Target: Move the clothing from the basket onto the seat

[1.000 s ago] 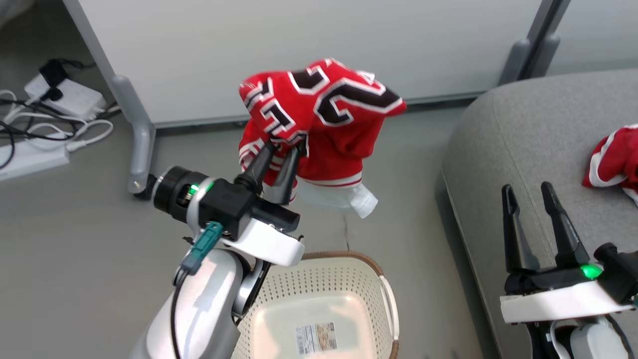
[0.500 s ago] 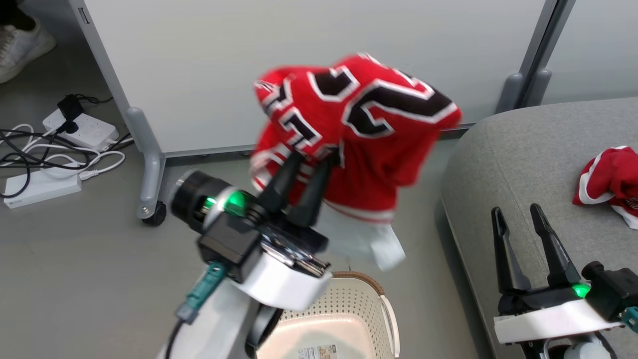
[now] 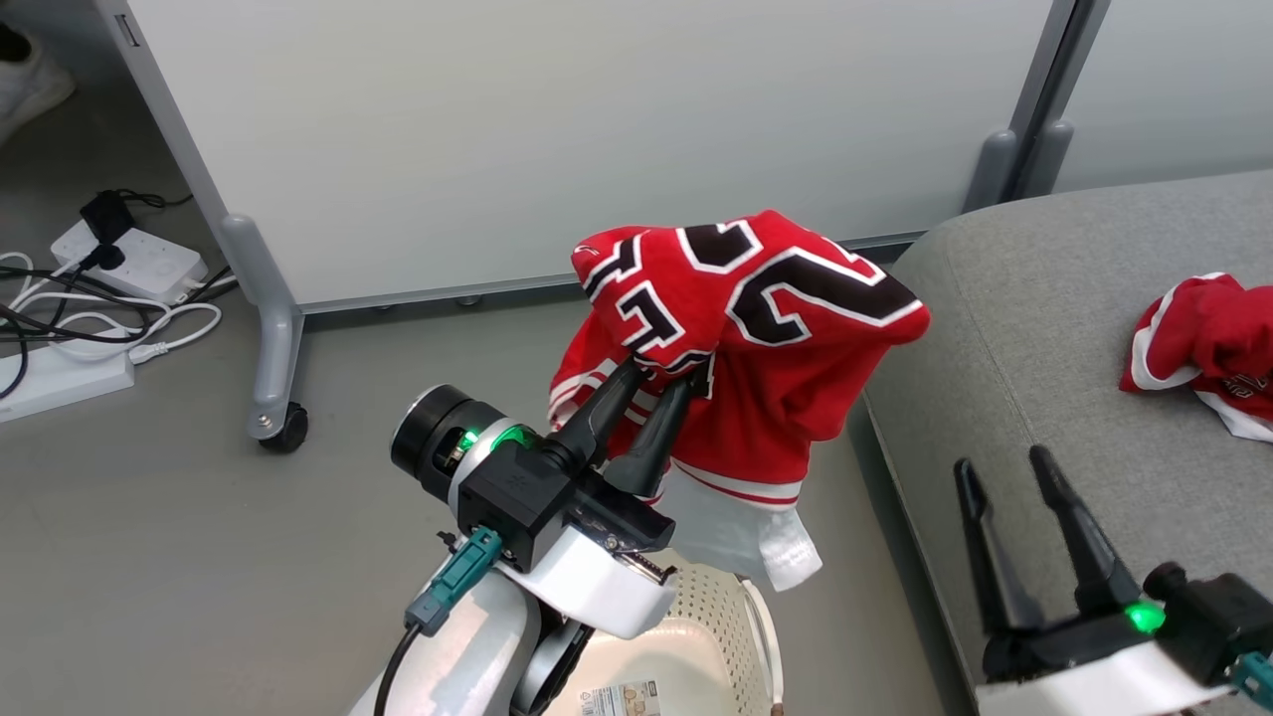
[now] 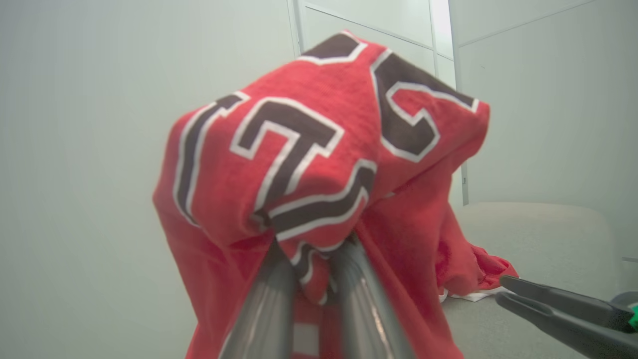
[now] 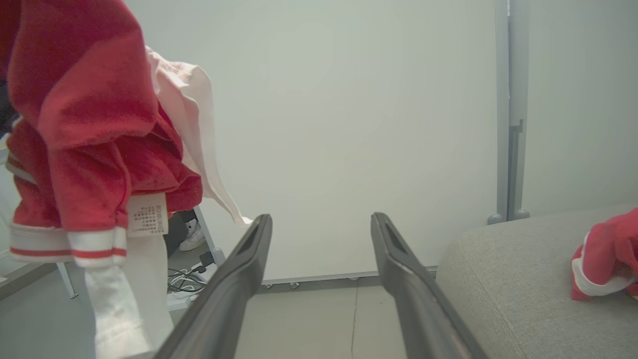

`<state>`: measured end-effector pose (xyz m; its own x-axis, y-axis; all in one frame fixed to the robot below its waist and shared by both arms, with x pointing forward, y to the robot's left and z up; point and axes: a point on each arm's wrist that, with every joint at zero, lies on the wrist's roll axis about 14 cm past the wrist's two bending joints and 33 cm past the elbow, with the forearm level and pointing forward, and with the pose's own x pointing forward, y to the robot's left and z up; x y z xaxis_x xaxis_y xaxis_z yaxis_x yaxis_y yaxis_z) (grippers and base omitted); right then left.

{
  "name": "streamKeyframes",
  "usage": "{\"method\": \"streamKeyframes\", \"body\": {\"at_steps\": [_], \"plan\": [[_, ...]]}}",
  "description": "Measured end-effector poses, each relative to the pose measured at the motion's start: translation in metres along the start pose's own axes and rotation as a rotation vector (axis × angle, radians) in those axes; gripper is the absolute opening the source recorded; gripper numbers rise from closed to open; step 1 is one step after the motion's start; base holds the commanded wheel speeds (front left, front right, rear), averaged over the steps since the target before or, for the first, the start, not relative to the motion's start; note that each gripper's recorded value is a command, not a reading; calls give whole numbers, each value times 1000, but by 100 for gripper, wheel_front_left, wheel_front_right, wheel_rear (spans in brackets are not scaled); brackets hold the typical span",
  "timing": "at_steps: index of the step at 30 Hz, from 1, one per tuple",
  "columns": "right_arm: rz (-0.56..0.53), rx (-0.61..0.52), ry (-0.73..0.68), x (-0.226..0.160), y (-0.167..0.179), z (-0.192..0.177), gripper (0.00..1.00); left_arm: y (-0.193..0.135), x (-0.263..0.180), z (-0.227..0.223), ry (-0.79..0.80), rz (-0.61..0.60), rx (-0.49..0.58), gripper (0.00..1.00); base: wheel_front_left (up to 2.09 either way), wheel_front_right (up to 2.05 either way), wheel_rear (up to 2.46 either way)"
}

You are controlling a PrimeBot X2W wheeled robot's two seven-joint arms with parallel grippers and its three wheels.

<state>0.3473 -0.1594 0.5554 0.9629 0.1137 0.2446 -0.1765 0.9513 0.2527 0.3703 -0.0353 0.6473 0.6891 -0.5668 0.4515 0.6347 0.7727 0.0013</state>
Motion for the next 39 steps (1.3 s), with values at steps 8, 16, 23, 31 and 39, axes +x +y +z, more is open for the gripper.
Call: {"method": "streamKeyframes", "body": {"at_steps": [8,16,23,31,39], "plan": [[217,-23,74,-23,40,-6,100,-1,2,-9,20,-11,-6,0,0,0,0],[365,-108,62,-21,66,1,100,-4,1,-18,44,-37,-16,0,0,0,0],[365,-62,55,-8,69,1,100,-18,-5,-20,59,-84,-36,0,0,0,0],[422,-40,49,1,83,2,100,-37,-16,-35,113,-146,-50,0,0,0,0],[474,-106,78,4,92,-11,100,-68,-26,-46,156,-247,-90,0,0,0,0]]}}
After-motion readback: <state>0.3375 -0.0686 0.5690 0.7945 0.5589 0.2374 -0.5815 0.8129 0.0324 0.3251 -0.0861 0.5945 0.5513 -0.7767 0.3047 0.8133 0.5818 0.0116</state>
